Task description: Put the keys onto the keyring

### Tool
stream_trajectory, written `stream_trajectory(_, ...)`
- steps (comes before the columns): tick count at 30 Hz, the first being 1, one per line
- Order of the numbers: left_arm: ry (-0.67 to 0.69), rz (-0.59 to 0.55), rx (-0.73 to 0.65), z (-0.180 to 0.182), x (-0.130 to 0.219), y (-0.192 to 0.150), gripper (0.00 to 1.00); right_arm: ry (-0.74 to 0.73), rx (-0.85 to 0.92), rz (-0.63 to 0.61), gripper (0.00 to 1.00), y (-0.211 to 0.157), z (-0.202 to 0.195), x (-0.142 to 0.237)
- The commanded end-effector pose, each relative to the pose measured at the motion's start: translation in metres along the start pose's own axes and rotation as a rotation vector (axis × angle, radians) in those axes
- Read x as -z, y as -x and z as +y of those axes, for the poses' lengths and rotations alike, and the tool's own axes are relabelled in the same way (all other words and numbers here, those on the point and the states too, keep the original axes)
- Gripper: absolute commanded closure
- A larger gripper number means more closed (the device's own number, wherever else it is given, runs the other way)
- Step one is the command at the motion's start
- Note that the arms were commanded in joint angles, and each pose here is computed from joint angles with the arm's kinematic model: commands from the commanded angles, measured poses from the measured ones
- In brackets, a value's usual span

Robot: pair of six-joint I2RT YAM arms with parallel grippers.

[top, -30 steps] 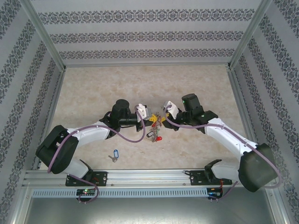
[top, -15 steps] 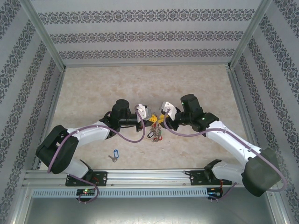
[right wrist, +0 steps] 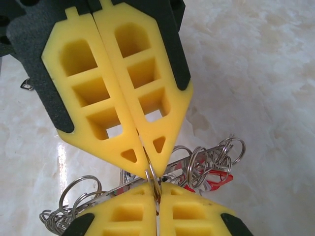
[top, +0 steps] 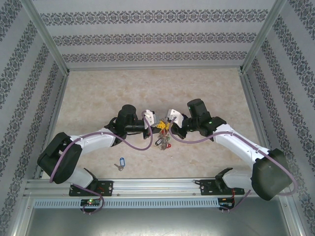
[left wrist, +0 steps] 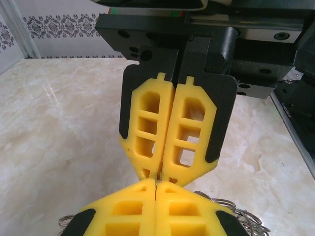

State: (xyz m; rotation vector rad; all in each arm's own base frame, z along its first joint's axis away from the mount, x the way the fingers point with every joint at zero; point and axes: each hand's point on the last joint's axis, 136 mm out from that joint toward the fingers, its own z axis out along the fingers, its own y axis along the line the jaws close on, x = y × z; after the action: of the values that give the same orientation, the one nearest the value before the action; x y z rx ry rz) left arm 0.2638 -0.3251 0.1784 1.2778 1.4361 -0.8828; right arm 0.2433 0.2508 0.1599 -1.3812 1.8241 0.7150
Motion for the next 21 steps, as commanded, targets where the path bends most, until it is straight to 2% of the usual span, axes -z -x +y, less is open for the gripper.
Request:
stream_trajectory(1,-0.019,-0.043,-0.073,-0.006,0.003,0.024,1.0,0.015,0.051,-0.045,1.0,0.019,0.001,0.007)
stream_trajectory(6,-0.034,0.015,-0.084,-0.007,0.003,0.016,1.0,-0.01,0.068,-0.016,1.0,0.02,0.001,0.016)
stream_trajectory(10,-0.041,0.05,-0.101,-0.008,0.004,0.013,0.92,-0.022,0.081,0.032,1.0,0.018,0.003,0.021)
stream_trajectory(21,-0.151,0.153,-0.123,-0.018,0.004,0.006,0.89,-0.069,0.126,0.125,1.0,0.02,0.007,0.023)
